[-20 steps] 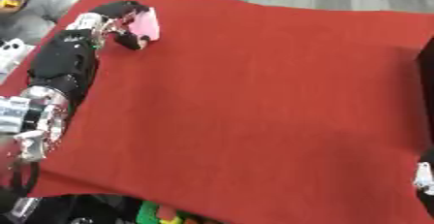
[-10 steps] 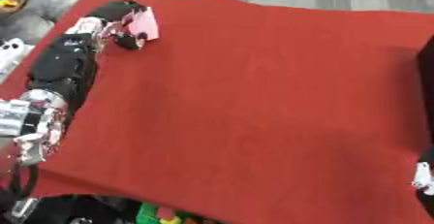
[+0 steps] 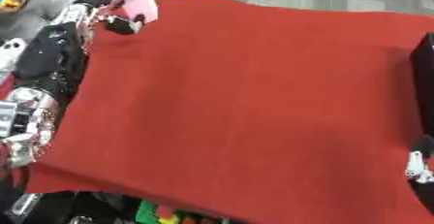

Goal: Pick up the objects with one hand, pass them to the other hand, and then place them into the box on the other side of the table.

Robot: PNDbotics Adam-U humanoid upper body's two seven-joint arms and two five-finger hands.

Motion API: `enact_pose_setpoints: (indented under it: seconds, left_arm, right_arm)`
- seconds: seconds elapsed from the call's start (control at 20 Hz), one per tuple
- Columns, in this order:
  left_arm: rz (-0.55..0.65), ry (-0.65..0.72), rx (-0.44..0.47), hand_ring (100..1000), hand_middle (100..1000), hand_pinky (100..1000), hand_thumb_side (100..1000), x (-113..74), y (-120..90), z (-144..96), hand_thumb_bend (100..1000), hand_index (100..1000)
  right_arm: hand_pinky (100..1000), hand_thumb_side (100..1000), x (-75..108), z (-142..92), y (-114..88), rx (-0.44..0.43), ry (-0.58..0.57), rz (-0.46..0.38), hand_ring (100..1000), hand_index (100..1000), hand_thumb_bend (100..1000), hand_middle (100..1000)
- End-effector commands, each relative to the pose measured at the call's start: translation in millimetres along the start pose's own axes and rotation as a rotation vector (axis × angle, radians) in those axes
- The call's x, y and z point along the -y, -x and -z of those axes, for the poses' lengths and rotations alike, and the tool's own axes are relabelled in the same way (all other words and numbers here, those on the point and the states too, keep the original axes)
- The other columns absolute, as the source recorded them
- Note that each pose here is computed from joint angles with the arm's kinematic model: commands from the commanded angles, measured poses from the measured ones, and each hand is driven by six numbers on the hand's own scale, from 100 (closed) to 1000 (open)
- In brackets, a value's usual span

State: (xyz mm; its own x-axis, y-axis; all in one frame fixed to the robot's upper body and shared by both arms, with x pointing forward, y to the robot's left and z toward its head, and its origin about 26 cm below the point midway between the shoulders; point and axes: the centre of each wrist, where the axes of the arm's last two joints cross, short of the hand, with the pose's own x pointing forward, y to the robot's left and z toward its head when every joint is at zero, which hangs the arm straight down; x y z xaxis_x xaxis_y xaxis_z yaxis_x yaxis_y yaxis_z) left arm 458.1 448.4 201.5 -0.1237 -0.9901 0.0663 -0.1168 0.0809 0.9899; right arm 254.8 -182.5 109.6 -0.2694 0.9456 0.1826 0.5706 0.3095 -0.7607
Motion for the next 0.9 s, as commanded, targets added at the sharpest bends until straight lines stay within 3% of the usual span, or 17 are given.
enact_pose_setpoints:
  seconds: [0.05,0.4,0.6,0.9]
  left_arm:
    - [-0.072,-0.080,0.089,447,376,654,263,-26.5,-1,-2,100,488]
    - [-0.457,-0.101,0.431,433,366,633,321,-14.8,-46,-11,100,470]
    - [-0.674,0.045,0.582,429,366,626,326,5.6,-77,-20,100,467]
    - [-0.919,0.309,0.766,435,372,626,337,36.6,-141,-25,100,471]
  right_arm:
    - [756,348,8.1,7,2,0.046,0.021,-0.015,955,946,100,755]
    - [776,347,11.6,20,-6,0.174,0.021,-0.021,927,952,143,764]
    - [787,352,13.4,27,-14,0.248,0.025,-0.032,913,958,180,769]
    - [809,357,15.6,36,-30,0.362,0.017,-0.032,897,969,291,793]
